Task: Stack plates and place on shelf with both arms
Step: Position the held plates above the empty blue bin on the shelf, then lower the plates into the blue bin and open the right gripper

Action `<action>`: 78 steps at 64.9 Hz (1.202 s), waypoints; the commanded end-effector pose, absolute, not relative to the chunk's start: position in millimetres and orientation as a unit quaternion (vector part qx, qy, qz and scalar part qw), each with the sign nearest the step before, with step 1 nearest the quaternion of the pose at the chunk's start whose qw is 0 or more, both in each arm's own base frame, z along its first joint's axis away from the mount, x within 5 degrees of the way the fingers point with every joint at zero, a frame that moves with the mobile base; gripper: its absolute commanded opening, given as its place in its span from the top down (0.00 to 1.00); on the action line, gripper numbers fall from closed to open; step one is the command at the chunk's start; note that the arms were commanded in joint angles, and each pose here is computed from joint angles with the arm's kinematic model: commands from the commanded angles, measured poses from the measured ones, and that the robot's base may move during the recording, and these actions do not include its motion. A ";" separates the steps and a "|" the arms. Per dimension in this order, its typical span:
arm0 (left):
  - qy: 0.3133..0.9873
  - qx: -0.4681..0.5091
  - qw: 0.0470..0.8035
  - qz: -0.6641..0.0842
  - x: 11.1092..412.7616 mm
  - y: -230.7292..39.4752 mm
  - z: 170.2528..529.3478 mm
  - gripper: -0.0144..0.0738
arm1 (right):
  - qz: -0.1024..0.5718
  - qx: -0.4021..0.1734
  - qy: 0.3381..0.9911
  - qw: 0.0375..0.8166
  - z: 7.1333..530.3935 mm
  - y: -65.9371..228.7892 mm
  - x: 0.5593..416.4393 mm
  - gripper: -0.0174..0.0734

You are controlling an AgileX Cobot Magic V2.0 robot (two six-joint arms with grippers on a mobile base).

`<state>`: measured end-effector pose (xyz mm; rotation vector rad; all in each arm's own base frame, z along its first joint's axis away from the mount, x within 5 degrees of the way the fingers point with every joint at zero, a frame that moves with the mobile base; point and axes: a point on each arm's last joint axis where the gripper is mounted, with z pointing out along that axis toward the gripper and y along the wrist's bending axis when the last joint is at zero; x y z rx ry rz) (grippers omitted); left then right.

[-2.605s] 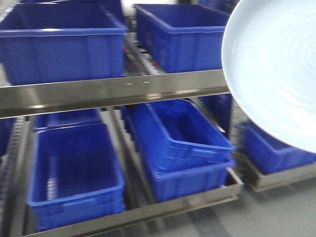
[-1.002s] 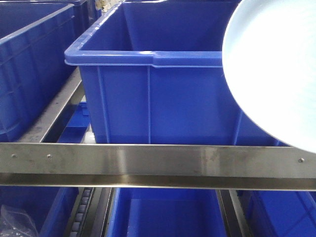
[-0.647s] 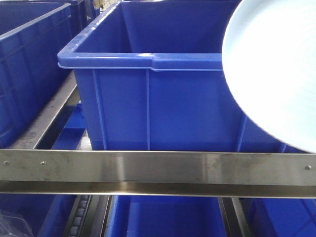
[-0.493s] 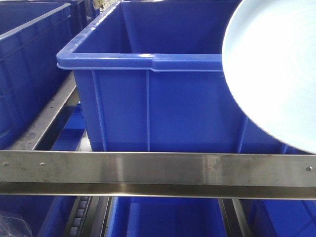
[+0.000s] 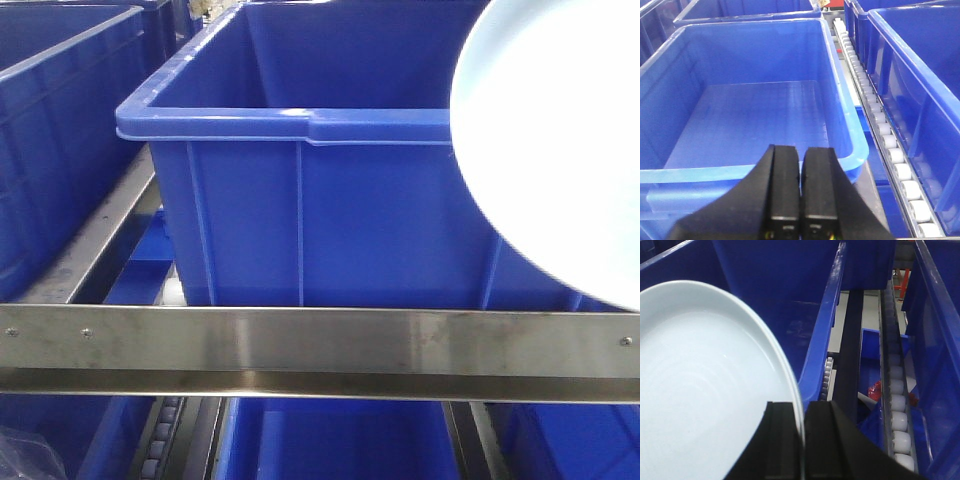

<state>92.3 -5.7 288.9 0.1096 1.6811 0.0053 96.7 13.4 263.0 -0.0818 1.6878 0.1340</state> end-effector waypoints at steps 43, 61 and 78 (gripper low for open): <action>0.709 0.042 0.704 0.001 92.9 -5.3 305.9 0.74 | 0.075 -0.049 0.672 0.735 376.0 46.8 229.5 0.75; 0.709 0.042 0.704 0.001 92.9 -5.3 305.9 0.74 | 0.097 -0.039 0.698 0.709 364.5 70.1 304.2 0.51; 0.709 0.042 0.704 0.001 92.9 -5.3 305.9 0.74 | 0.120 -0.018 0.704 0.699 363.1 76.4 328.8 0.37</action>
